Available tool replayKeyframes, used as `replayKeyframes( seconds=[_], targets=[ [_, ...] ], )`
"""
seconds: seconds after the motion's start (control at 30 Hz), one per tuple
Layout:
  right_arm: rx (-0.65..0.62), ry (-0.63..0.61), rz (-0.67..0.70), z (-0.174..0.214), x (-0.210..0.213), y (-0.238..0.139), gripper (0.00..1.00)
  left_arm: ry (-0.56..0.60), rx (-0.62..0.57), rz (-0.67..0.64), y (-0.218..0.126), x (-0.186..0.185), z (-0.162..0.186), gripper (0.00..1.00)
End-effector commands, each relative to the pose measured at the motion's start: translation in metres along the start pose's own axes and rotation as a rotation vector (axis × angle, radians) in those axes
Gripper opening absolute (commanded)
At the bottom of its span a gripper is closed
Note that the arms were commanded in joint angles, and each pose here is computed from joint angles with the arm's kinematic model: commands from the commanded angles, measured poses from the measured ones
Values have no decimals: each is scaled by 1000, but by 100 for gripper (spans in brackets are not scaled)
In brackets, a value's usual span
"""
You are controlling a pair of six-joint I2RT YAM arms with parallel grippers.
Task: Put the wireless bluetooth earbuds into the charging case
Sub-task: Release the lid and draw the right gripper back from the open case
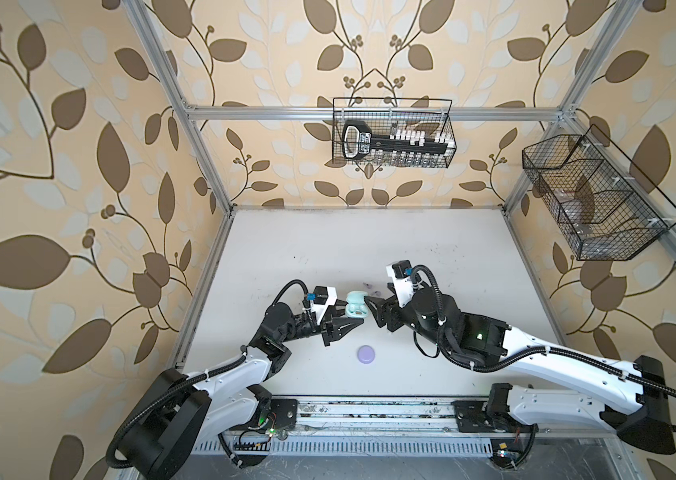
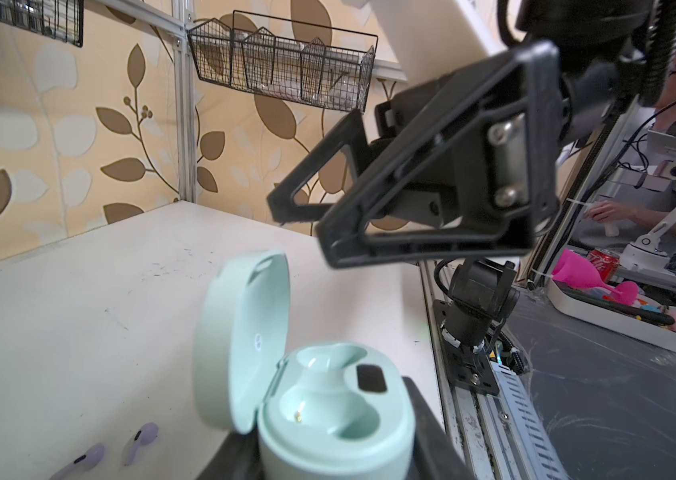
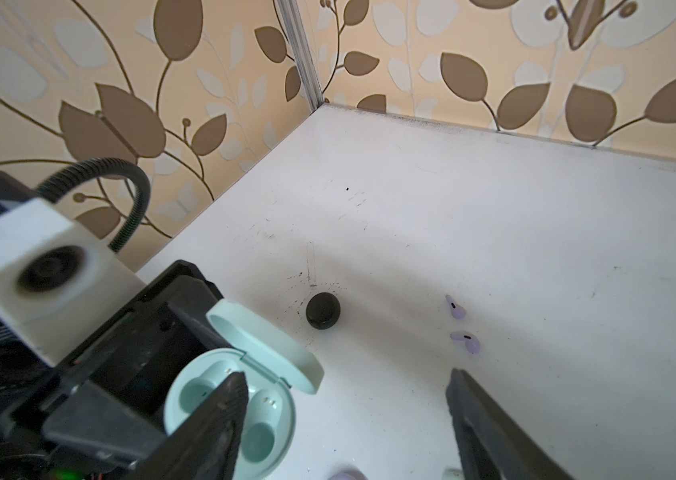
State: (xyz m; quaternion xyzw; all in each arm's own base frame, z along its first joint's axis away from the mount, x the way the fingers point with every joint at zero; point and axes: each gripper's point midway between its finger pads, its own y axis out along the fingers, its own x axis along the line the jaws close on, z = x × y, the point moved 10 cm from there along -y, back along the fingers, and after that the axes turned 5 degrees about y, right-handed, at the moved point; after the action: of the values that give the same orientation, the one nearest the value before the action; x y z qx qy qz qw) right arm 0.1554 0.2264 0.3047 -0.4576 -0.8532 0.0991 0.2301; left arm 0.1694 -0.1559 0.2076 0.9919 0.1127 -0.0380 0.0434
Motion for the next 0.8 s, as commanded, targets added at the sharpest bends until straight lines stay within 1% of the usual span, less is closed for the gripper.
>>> replayKeyframes(
  seconds=[0.0,0.07,0.23,0.4,0.53,0.63,0.77],
  targets=[
    [-21,108,-20,-13,-7,-29,79,26,-84,-3,1,0,0,0],
    [-30,144,-44,-14,-11,-40,80,26,-82,-6,3,3,6,0],
    [-49,206,-112,-11,-21,-58,85,14,-40,-6,6,8,18,0],
    [-45,223,-168,-10,-20,-64,84,31,-17,-3,5,2,27,0],
    [-44,244,-130,-5,-25,-62,82,62,5,10,2,-2,34,0],
    [-32,236,-156,-7,-21,-64,79,75,16,7,1,-2,38,0],
    [-80,246,-149,-9,-23,-76,80,91,34,13,-1,-4,44,0]
  ],
)
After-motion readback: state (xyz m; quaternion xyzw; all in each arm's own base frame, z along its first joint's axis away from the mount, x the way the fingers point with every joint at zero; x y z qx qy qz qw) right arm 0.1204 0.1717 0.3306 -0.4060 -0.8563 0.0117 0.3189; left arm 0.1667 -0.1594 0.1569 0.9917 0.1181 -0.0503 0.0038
